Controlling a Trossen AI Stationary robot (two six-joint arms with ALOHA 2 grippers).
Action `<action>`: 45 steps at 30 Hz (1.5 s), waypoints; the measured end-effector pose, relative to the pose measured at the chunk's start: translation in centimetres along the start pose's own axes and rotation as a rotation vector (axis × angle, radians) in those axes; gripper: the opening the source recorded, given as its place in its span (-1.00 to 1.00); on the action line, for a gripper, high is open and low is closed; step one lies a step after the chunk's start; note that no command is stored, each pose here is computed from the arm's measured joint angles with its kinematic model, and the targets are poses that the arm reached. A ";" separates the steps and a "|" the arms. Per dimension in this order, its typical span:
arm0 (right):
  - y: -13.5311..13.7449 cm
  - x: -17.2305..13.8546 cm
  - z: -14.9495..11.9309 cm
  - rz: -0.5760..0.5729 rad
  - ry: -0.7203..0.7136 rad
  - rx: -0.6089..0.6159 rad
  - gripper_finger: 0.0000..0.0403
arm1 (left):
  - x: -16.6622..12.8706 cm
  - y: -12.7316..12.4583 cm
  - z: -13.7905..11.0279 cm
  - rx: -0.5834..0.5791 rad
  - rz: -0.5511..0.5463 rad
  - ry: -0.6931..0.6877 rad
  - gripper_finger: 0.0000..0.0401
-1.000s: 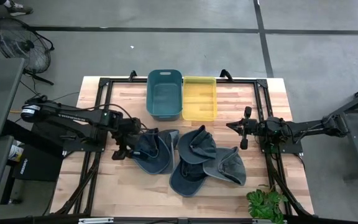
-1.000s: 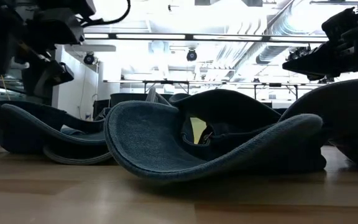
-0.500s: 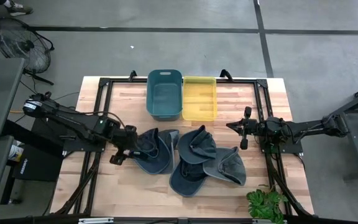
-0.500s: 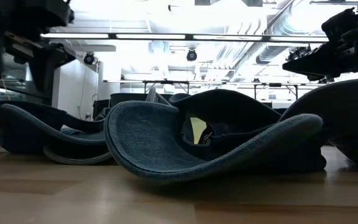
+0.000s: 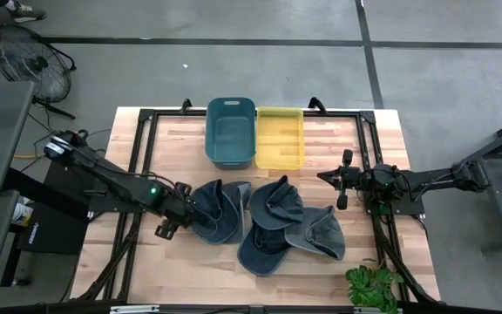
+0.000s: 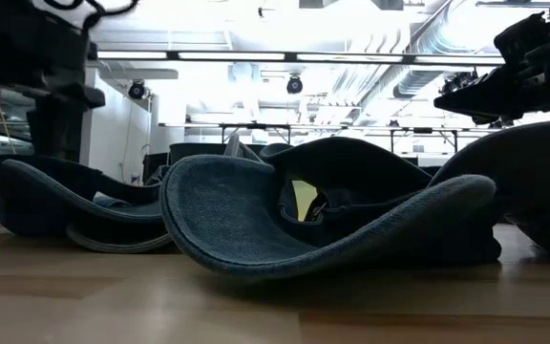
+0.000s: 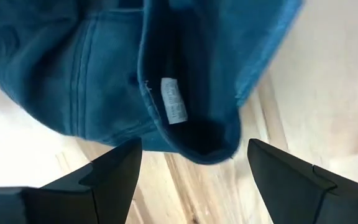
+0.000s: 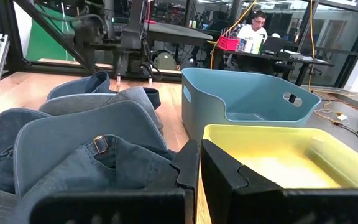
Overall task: Pick & Place hat
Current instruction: Put the top left blue cap into the blue bin
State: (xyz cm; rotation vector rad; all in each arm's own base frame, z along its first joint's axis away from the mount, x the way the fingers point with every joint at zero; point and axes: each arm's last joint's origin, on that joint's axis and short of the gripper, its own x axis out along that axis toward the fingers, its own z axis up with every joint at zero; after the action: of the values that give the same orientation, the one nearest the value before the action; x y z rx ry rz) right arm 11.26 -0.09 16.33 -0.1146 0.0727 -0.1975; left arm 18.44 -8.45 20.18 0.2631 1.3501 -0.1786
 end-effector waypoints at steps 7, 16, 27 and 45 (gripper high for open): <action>0.0 0.0 0.0 0.000 0.003 -0.001 -0.94 | 1.7 -0.2 1.1 -0.053 0.042 0.007 0.44; 0.0 0.0 0.0 0.000 0.003 -0.001 -0.94 | 2.4 -0.5 2.1 -0.049 0.027 -0.052 0.44; 0.0 0.0 0.0 0.000 0.003 -0.001 -0.94 | 2.4 -0.4 2.3 -0.048 0.051 -0.069 0.24; 0.0 0.0 0.0 0.000 0.003 -0.001 -0.94 | 2.3 -0.7 2.9 -0.058 -0.017 -0.124 -0.88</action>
State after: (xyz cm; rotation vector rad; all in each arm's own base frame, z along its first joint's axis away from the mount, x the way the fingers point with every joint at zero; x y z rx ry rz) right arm 11.25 -0.10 16.30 -0.1151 0.0758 -0.1977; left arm 21.44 -9.87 18.41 0.1891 1.2325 -0.1668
